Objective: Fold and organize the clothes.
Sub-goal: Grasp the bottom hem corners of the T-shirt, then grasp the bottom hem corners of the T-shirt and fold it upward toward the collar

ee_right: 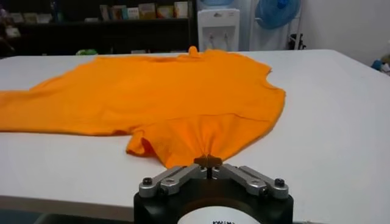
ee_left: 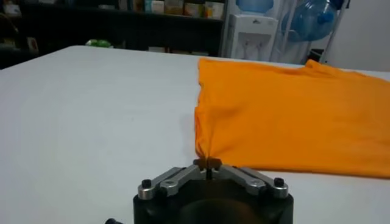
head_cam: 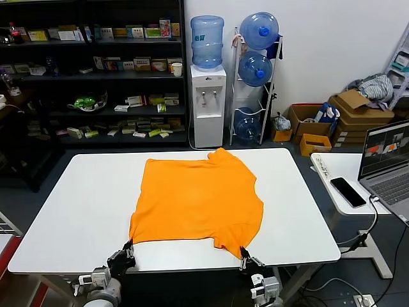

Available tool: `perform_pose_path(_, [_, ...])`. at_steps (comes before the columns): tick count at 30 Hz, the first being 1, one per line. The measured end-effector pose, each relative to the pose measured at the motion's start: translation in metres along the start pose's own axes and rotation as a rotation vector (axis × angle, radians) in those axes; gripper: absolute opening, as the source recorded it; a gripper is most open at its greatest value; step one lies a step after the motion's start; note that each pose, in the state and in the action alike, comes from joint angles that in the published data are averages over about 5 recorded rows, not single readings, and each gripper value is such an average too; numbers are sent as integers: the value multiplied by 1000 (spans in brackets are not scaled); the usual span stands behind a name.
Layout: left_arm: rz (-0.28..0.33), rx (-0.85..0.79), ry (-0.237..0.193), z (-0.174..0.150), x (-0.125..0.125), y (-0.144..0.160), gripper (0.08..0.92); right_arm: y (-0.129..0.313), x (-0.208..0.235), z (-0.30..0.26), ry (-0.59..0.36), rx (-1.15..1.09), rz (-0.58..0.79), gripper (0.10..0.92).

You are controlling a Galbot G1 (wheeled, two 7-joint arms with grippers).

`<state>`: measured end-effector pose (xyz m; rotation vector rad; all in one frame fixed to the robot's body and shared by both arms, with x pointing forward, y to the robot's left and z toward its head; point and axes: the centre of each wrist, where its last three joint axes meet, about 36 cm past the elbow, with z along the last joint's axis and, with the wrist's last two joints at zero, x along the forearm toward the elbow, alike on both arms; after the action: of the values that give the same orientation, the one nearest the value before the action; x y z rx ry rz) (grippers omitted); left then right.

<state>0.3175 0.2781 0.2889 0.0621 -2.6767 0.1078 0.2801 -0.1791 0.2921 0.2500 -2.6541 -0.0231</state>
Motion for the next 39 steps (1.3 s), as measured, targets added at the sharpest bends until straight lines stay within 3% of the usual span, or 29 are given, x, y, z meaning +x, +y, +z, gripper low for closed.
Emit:
perform_pose_path(12, [-17, -17, 19, -13, 67, 1, 94, -4, 67, -12, -42, -3, 19, 126])
perform_pose_path(19, [-2, -11, -3, -34, 87, -5, 94, -6, 53, -38, -98, -44, 51, 126])
perform_pose_path(24, [12, 6, -49, -53, 64, -3, 94, -14, 9, -62, -127, -67, 61, 126])
perform_pose_path(32, [30, 21, -99, -77, -13, 4, 97, -27, -70, -98, -124, -63, 45, 129])
perform_pose_path(36, [37, 15, -104, -87, -49, 5, 151, -29, -97, -109, -112, -51, 35, 201])
perform_pose_path(39, [33, 6, -101, -93, -68, 10, 236, -32, -107, -116, -114, -36, 31, 287])
